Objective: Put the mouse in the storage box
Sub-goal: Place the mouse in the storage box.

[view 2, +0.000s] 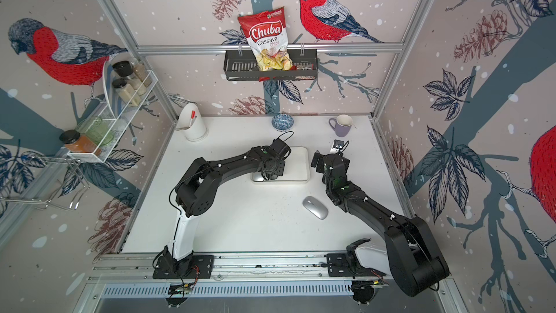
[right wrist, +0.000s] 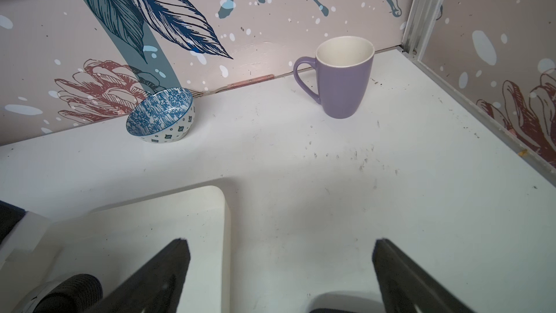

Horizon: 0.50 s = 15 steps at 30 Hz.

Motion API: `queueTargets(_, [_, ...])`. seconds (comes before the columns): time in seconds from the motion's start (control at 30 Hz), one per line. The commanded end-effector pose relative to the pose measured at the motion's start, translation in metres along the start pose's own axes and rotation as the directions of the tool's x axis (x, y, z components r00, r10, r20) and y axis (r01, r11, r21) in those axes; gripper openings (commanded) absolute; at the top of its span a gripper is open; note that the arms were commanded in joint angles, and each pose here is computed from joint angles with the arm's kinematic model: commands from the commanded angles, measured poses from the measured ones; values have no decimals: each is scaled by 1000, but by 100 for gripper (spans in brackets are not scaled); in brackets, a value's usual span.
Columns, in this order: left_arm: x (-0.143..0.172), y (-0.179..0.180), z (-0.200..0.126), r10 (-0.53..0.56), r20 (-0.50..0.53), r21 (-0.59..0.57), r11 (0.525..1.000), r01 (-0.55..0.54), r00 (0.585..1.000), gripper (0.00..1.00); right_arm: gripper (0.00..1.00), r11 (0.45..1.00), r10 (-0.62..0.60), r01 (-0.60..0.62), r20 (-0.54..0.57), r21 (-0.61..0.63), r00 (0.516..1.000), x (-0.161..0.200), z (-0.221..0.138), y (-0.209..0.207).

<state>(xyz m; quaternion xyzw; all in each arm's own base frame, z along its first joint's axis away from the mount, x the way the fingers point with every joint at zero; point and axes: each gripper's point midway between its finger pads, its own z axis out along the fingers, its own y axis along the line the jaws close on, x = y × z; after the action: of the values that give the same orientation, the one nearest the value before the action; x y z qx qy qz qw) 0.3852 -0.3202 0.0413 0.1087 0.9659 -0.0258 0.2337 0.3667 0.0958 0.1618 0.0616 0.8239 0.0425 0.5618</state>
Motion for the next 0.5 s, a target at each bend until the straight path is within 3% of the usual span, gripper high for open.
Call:
queueTargets(0.0, [-11, 4, -5, -23, 43, -17, 1000, 24, 999, 66, 100, 1000, 9, -8, 27, -20, 1000, -9, 1, 6])
queueTargets(0.23, [-10, 11, -6, -23, 42, -54, 998, 26, 999, 75, 100, 1000, 6, -5, 16, -23, 1000, -8, 2, 9])
queueTargets(0.47, [-16, 17, -14, -36, 68, -82, 996, 42, 997, 75, 100, 1000, -11, 11, 15, -13, 1000, -13, 0, 8])
